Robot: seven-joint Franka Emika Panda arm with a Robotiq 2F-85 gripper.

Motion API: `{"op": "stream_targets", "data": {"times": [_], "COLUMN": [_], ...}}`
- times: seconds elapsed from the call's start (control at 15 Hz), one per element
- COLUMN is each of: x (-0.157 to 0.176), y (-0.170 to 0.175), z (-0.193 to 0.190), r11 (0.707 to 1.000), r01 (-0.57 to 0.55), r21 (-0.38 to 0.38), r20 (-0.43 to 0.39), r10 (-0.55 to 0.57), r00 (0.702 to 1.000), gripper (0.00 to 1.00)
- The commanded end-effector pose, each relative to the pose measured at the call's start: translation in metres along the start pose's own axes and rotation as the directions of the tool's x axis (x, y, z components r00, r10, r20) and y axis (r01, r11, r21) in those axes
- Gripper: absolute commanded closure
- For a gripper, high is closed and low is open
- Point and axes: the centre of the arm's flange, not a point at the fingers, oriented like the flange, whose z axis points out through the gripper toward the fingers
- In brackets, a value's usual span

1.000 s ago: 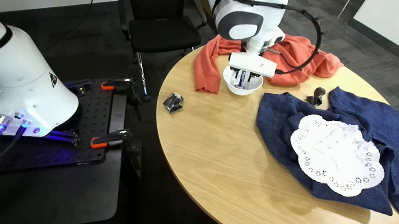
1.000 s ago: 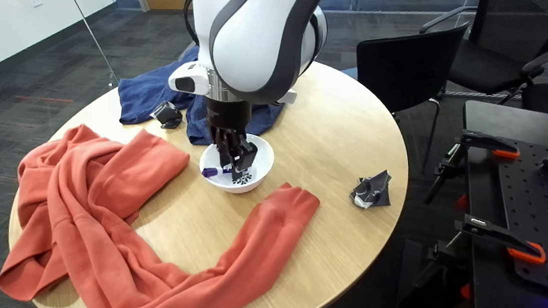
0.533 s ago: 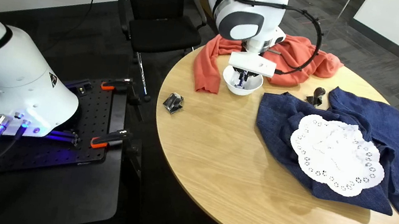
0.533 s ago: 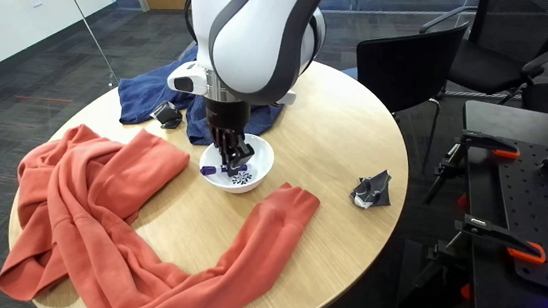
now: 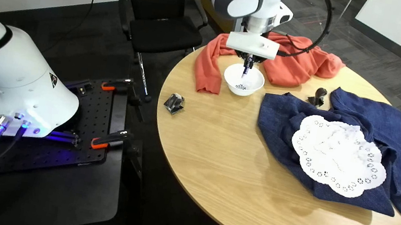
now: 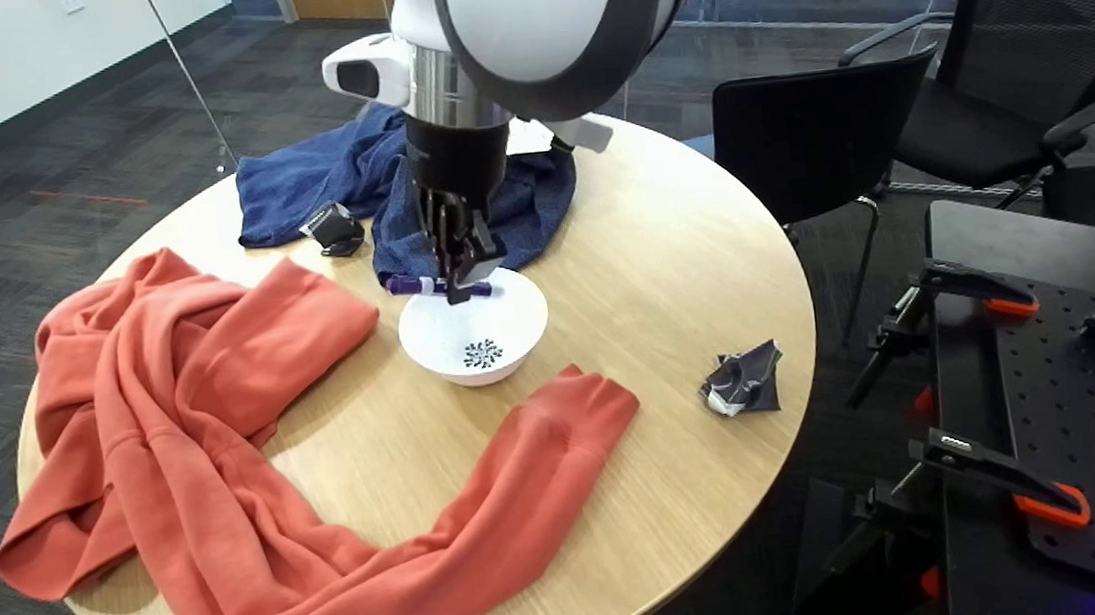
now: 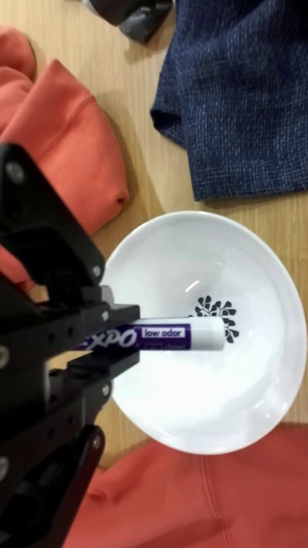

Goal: Remove the marker from the bowl

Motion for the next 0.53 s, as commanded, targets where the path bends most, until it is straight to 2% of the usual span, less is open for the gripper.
{"op": "stream_targets", "data": {"times": [0.0, 0.27, 0.47], "x": [-0.020, -0.038, -0.057], "y": [-0.028, -0.037, -0.042], "z": [-0.064, -0.100, -0.115], "r11": [0.996, 0.974, 0.932], "r01": [-0.058, -0.184, -0.331], "r21": [-0.071, -0.135, -0.146], "r20": [-0.012, -0.033, -0.054], "r10": [0.057, 0.181, 0.326], "r00": [0.998, 0.983, 0.944], "gripper": [0.95, 0.95, 0.95]}}
